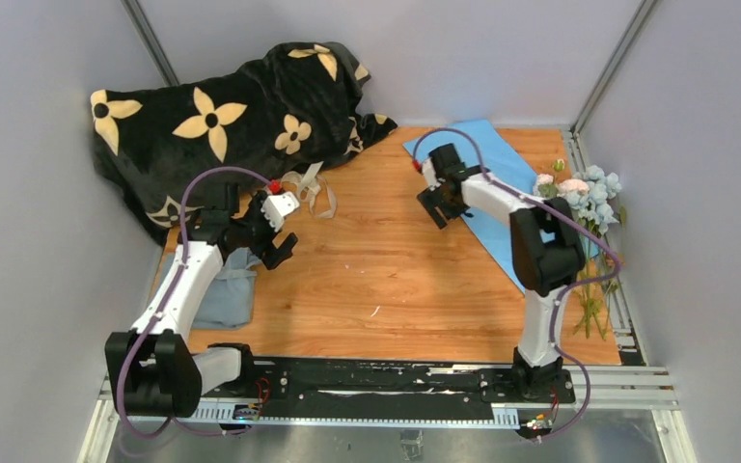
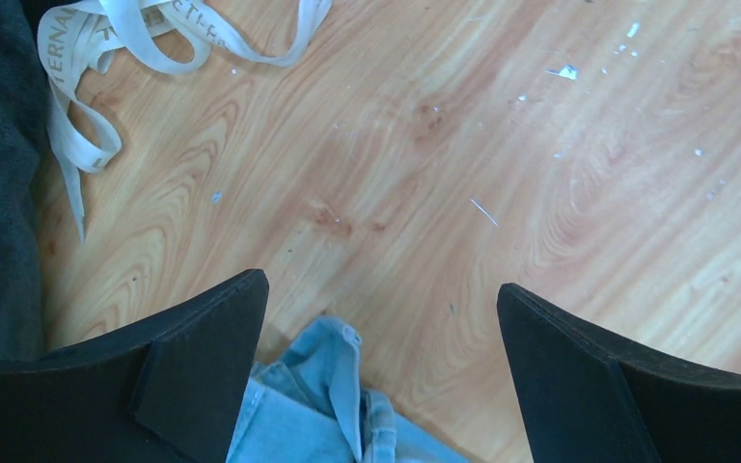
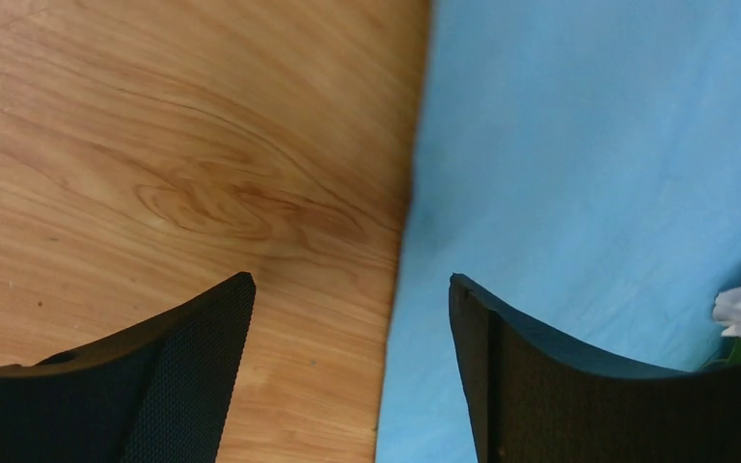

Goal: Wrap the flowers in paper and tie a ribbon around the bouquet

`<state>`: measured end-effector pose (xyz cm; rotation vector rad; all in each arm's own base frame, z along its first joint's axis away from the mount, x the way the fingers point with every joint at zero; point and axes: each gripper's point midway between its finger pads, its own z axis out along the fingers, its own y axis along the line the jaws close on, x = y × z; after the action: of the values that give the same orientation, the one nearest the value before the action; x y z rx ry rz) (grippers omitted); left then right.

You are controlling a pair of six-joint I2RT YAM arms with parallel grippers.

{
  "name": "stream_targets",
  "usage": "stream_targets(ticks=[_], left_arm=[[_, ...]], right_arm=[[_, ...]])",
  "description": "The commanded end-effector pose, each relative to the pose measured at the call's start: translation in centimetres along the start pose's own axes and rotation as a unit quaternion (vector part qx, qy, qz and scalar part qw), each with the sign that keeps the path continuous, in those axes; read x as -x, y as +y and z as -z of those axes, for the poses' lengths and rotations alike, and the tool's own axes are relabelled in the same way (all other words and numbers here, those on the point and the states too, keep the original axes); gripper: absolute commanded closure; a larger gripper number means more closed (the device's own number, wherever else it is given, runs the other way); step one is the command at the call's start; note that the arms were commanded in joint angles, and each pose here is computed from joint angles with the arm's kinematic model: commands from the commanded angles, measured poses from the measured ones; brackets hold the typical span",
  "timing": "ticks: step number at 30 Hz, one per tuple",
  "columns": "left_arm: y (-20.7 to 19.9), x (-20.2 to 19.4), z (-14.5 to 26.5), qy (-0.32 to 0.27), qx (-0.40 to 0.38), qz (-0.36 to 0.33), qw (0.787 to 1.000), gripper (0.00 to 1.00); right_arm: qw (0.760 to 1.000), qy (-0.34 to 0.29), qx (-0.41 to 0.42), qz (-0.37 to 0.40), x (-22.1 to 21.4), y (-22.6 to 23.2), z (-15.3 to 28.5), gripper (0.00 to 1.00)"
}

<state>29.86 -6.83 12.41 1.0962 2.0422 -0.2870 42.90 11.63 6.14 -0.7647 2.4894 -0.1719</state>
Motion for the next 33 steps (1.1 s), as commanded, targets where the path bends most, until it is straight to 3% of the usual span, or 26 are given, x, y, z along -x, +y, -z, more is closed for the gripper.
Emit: stream_targets(ticks=[1,7,18,20,23,25,26,30,33], left_arm=[[-1.6,0.3,1.7,0.020,-0.032,0.008,0.999,0.00],[-1.4,0.4,1.5,0.031,-0.037,0.034,0.998,0.00],[-0.9,0.7,1.3,0.034,-0.036,0.039,0.998,0.00],[-1.0,0.7,1.2,0.032,-0.039,0.040,0.998,0.00],[-1.0,0.9,1.2,0.029,-0.041,0.041,0.998,0.00],[-1.1,0.9,1.3,0.027,-0.040,0.041,0.998,0.00],[-1.1,1.0,1.4,0.026,-0.040,0.041,0.998,0.00],[-0.9,1.3,1.7,0.023,-0.034,0.039,0.998,0.00],[-0.8,1.8,2.0,0.019,-0.030,0.041,0.999,0.00]], right_arm=[[0.988,0.086,-0.077,0.102,-1.0,-0.3,-0.7,0.25],[0.976,0.084,-0.156,0.127,1.4,-1.1,-3.5,0.34],[0.952,0.121,-0.220,0.172,0.6,-2.4,-6.9,0.40],[0.952,0.119,-0.225,0.173,0.5,-2.5,-7.0,0.48],[0.949,0.116,-0.240,0.170,0.6,-2.9,-7.0,0.70],[0.948,0.113,-0.249,0.165,0.9,-3.2,-6.8,0.93],[0.948,0.110,-0.252,0.160,1.0,-3.4,-6.7,0.99],[0.961,0.084,-0.239,0.112,2.7,-3.1,-4.7,1.00],[0.991,0.032,-0.125,0.017,4.9,0.6,-2.3,1.00]])
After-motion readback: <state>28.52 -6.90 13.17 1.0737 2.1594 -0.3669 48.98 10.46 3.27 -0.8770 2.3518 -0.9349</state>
